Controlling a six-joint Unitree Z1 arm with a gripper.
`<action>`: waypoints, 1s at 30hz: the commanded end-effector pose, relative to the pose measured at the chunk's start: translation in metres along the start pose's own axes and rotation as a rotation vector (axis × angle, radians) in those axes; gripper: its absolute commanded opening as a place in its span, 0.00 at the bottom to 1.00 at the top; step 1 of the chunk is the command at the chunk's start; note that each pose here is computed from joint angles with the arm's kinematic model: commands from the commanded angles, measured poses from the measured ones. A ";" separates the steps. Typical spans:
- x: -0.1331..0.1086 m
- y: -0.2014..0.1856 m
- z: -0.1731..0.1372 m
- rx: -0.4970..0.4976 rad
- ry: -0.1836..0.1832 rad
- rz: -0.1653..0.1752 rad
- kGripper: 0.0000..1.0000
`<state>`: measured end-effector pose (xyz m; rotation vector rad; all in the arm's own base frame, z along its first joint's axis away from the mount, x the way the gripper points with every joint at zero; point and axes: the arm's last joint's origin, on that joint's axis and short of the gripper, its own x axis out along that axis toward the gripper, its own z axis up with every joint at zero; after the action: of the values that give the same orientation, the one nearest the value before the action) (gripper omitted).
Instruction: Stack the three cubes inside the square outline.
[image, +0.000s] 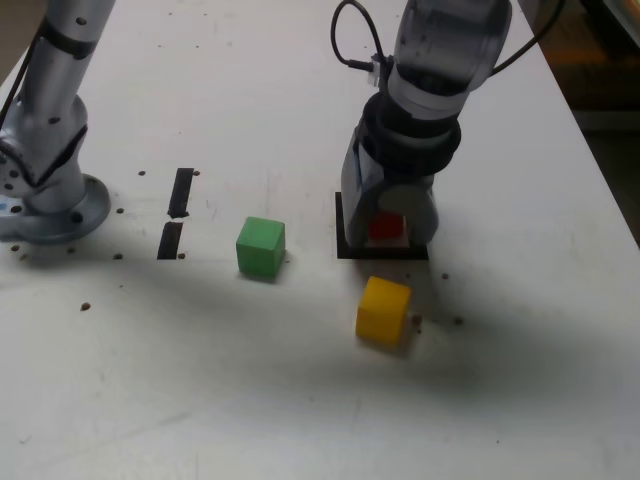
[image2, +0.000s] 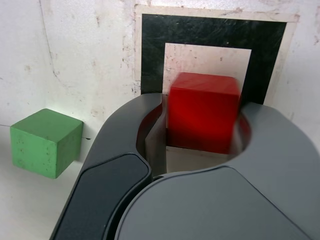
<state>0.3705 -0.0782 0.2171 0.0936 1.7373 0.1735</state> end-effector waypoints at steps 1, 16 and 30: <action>0.002 0.001 0.000 -0.003 0.009 0.001 0.78; -0.047 0.001 -0.028 0.068 -0.020 -0.011 1.00; -0.060 -0.081 -0.037 0.318 -0.006 -0.070 1.00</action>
<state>0.3467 -0.1695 0.2722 0.2540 1.7378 -0.1609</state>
